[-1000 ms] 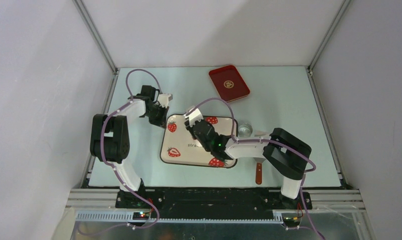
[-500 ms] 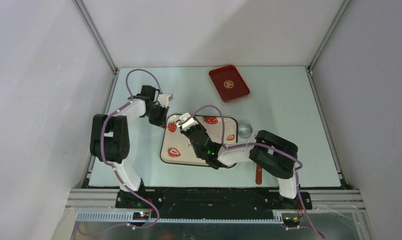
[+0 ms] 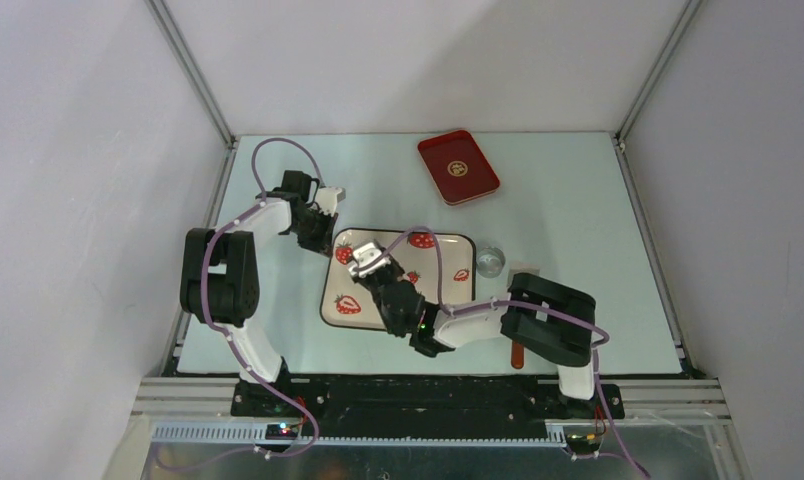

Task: Roll out the dumpling wrappers from the dough
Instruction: Flatten out the dough on the work surface.

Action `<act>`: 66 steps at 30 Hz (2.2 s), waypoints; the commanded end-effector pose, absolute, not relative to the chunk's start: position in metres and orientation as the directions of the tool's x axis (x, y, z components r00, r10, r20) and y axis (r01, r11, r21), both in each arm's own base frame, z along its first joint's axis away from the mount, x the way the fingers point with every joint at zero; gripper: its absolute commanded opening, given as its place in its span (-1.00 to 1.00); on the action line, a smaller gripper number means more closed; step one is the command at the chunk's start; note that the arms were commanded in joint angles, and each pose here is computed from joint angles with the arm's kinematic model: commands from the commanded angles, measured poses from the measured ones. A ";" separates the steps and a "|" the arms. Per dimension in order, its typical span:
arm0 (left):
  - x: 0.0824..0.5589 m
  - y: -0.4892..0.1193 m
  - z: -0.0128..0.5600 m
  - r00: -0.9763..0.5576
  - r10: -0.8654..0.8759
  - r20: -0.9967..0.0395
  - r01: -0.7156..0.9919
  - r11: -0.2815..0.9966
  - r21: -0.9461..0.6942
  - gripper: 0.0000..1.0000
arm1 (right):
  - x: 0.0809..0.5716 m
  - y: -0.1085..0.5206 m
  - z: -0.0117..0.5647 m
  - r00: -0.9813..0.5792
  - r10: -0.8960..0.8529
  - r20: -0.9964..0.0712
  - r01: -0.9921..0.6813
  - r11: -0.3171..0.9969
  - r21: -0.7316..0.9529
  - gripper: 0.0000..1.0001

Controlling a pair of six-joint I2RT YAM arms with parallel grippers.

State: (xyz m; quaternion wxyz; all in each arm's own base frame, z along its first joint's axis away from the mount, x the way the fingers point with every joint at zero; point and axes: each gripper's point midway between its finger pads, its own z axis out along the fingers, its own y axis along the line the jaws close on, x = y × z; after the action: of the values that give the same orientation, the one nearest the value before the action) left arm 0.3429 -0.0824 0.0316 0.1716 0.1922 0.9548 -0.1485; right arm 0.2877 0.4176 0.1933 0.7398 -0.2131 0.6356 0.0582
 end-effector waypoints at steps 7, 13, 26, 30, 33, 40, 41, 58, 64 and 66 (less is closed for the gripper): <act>0.336 -0.088 0.041 -0.852 0.344 -0.395 0.454 0.860 -0.231 -1.00 | 0.310 0.403 0.144 0.039 -0.164 -0.986 -0.320 0.932 -0.168 -1.00; 0.336 -0.090 0.042 -0.850 0.344 -0.398 0.458 0.857 -0.237 -1.00 | 0.317 0.394 0.106 -0.111 -0.189 -0.976 -0.367 0.920 -0.137 -1.00; 0.336 -0.090 0.043 -0.849 0.342 -0.402 0.458 0.856 -0.240 -1.00 | 0.301 0.414 0.128 0.044 -0.221 -0.974 -0.333 0.916 -0.223 -1.00; 0.337 -0.091 0.043 -0.848 0.344 -0.402 0.460 0.855 -0.239 -1.00 | 0.316 0.403 0.180 0.191 -0.218 -0.957 -0.192 0.948 -0.254 -1.00; 0.337 -0.091 0.043 -0.849 0.343 -0.402 0.459 0.855 -0.240 -1.00 | 0.313 0.399 0.216 0.266 -0.146 -0.953 -0.172 0.965 -0.196 -1.00; 0.337 -0.090 0.043 -0.848 0.344 -0.403 0.459 0.856 -0.236 -1.00 | 0.284 0.415 0.224 0.263 -0.107 -0.959 -0.259 0.949 -0.177 -1.00; 0.337 -0.090 0.044 -0.847 0.344 -0.405 0.460 0.856 -0.234 -1.00 | 0.280 0.418 0.219 0.259 -0.111 -0.960 -0.275 0.944 -0.184 -1.00; 0.335 -0.092 0.048 -0.842 0.343 -0.417 0.467 0.850 -0.243 -1.00 | 0.296 0.418 0.108 0.017 -0.264 -0.964 -0.372 0.893 -0.251 -1.00; 0.336 -0.093 0.048 -0.841 0.343 -0.418 0.468 0.848 -0.247 -1.00 | 0.288 0.426 0.104 0.047 -0.294 -0.955 -0.400 0.870 -0.288 -1.00; 0.336 -0.094 0.048 -0.842 0.343 -0.417 0.468 0.848 -0.248 -1.00 | 0.287 0.429 0.110 0.074 -0.292 -0.954 -0.387 0.873 -0.297 -1.00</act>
State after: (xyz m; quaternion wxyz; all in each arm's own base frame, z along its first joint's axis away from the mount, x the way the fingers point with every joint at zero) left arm 0.3358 -0.0869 0.0348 0.1635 0.1966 0.9531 -0.1621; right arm 0.3034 0.4082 0.1160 0.6871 -0.2342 0.6878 0.0057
